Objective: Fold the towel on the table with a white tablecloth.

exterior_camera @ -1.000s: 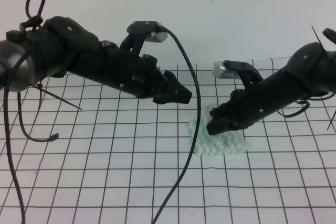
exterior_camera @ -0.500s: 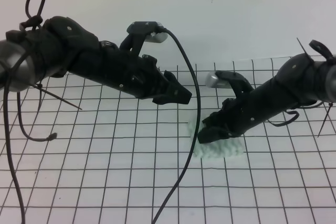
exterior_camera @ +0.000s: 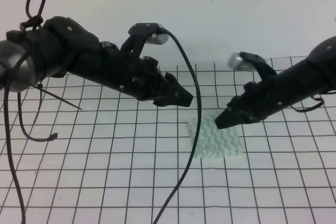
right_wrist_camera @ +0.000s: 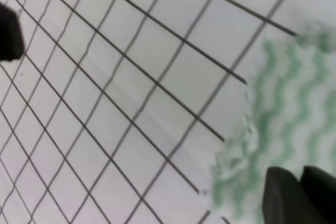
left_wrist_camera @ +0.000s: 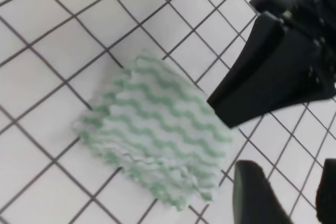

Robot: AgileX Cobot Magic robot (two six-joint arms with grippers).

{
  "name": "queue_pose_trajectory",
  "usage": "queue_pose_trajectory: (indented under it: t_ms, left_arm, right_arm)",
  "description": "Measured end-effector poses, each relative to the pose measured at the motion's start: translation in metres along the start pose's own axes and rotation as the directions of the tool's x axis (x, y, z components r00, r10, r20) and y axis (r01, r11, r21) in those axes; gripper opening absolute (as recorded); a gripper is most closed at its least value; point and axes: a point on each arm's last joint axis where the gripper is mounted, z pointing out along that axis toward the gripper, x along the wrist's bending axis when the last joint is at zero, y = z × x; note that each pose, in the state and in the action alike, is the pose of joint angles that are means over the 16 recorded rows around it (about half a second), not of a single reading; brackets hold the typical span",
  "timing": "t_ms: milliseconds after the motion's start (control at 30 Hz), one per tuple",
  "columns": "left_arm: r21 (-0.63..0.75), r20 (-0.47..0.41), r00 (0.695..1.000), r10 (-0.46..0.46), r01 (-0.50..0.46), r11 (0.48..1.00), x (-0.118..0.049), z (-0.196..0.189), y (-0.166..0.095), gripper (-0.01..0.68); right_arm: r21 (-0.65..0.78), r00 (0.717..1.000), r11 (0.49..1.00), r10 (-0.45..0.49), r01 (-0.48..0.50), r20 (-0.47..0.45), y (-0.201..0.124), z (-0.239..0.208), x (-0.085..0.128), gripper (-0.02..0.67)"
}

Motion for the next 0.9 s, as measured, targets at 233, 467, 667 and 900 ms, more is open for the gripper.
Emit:
queue_pose_trajectory:
  t_ms: [233,467,667,900]
  left_arm:
    - [0.059,0.035,0.999,-0.001,-0.001,0.998,-0.005,0.032,-0.011,0.253]
    - [0.134,0.051,0.998,-0.028,0.021,0.991,0.0,0.073,-0.031,0.253]
    - [0.174,0.034,0.998,-0.06,0.053,0.983,0.014,0.098,-0.047,0.253]
    - [0.191,0.008,0.997,-0.078,0.075,0.979,0.027,0.111,-0.057,0.253]
  right_arm:
    - [0.051,0.998,0.998,0.032,-0.035,0.059,-0.007,-0.011,-0.016,0.001]
    - [0.086,0.995,0.995,0.04,-0.048,0.089,-0.012,-0.006,-0.025,0.0]
    - [0.11,0.994,0.992,0.046,-0.056,0.095,-0.016,-0.001,-0.029,0.0]
    - [0.154,0.994,0.986,0.052,-0.067,0.099,-0.023,0.004,-0.034,0.0]
